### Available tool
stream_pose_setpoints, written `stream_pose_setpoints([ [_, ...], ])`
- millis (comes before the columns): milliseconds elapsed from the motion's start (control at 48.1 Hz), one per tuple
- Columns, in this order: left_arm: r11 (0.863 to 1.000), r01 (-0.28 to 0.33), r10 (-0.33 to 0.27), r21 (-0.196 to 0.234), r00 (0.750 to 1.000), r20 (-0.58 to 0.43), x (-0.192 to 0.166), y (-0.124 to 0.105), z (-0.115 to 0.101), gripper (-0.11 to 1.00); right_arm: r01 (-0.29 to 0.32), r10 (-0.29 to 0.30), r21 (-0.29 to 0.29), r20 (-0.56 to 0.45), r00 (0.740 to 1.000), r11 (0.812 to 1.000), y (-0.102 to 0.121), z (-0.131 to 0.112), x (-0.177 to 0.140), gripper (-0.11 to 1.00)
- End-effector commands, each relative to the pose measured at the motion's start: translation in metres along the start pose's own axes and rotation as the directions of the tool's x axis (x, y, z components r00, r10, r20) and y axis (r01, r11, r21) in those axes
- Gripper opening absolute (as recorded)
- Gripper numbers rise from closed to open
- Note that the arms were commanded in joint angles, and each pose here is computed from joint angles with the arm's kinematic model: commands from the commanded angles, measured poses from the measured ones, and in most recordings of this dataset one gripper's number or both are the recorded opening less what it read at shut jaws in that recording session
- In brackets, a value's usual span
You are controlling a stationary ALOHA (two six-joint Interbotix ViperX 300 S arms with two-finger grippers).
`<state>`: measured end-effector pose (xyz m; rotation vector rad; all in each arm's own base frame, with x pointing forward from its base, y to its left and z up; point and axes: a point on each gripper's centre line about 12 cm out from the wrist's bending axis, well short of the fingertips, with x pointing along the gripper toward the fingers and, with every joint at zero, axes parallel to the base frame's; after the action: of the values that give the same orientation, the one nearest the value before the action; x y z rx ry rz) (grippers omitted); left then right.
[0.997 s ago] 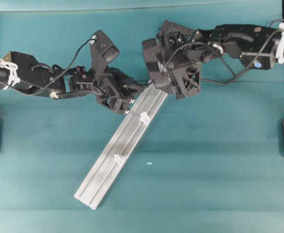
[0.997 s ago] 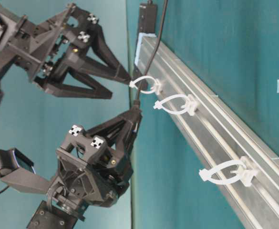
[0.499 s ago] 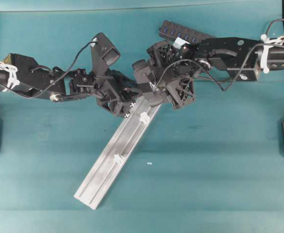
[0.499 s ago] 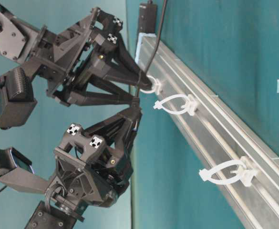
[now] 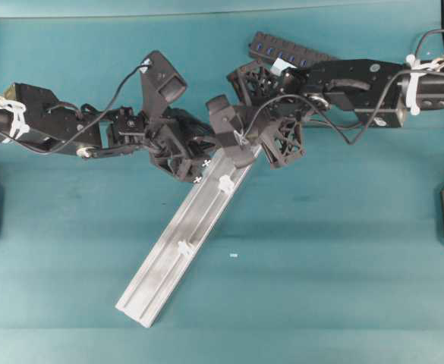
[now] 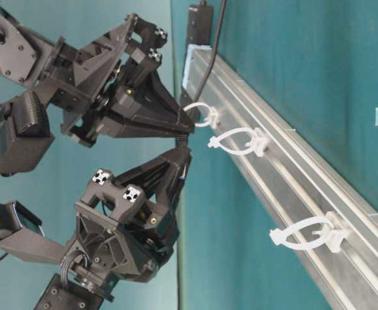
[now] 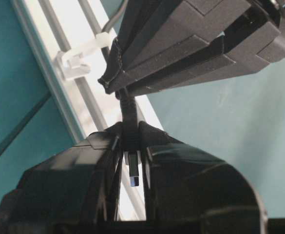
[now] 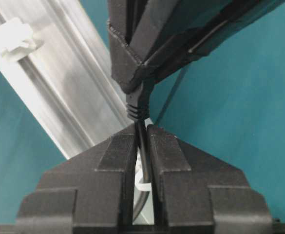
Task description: Pass the USB cable through three rings with both arms.
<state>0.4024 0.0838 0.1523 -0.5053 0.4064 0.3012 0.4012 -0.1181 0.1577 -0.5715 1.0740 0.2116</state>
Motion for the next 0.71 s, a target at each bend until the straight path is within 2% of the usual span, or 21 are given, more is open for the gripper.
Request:
stream_pose_setpoints([
  [0, 0.997, 0.053, -0.056, 0.056, 0.997, 0.052, -0.01, -0.019, 0.015, 0.1, 0.009, -0.009, -0.029, -0.011, 1.0, 1.0, -0.005, 0.002, -0.003, 0.08],
  [83, 0.995, 0.053, -0.057, 0.089, 0.997, 0.05, -0.01, -0.02, 0.014, 0.1, 0.005, -0.006, -0.034, -0.021, 1.0, 0.999, -0.005, 0.0, -0.003, 0.08],
  [229, 0.993, 0.056, -0.061, 0.107, 0.997, 0.051, -0.011, -0.022, 0.014, 0.13, 0.0, -0.002, -0.041, -0.026, 1.0, 0.999, -0.004, 0.0, -0.003, 0.08],
  [291, 0.99, 0.064, -0.07, 0.123, 0.997, 0.043, -0.013, -0.025, 0.01, 0.25, -0.003, 0.001, -0.039, -0.029, 1.0, 0.999, -0.004, -0.001, -0.002, 0.08],
  [374, 0.987, 0.07, -0.075, 0.143, 0.997, 0.028, -0.021, -0.027, 0.004, 0.49, -0.005, 0.004, -0.039, -0.031, 1.0, 0.999, -0.003, -0.001, -0.001, 0.08],
  [457, 0.987, 0.075, -0.079, 0.143, 0.997, 0.021, -0.035, -0.027, -0.001, 0.74, -0.008, 0.006, -0.042, -0.033, 0.999, 0.999, -0.002, -0.001, 0.0, 0.08],
  [519, 0.986, 0.08, -0.086, 0.144, 0.996, 0.031, -0.047, -0.028, 0.0, 0.89, -0.012, 0.01, -0.047, -0.038, 0.999, 0.999, -0.002, -0.002, 0.002, 0.08],
  [582, 0.985, 0.088, -0.096, 0.145, 0.994, 0.047, -0.06, -0.029, 0.002, 0.97, -0.021, 0.018, -0.073, -0.043, 0.999, 0.997, 0.001, -0.001, 0.003, 0.08],
  [686, 0.985, 0.092, -0.102, 0.147, 0.993, 0.06, -0.082, -0.029, 0.004, 0.94, -0.054, 0.046, -0.139, -0.065, 0.997, 0.989, 0.008, -0.001, 0.006, 0.08],
])
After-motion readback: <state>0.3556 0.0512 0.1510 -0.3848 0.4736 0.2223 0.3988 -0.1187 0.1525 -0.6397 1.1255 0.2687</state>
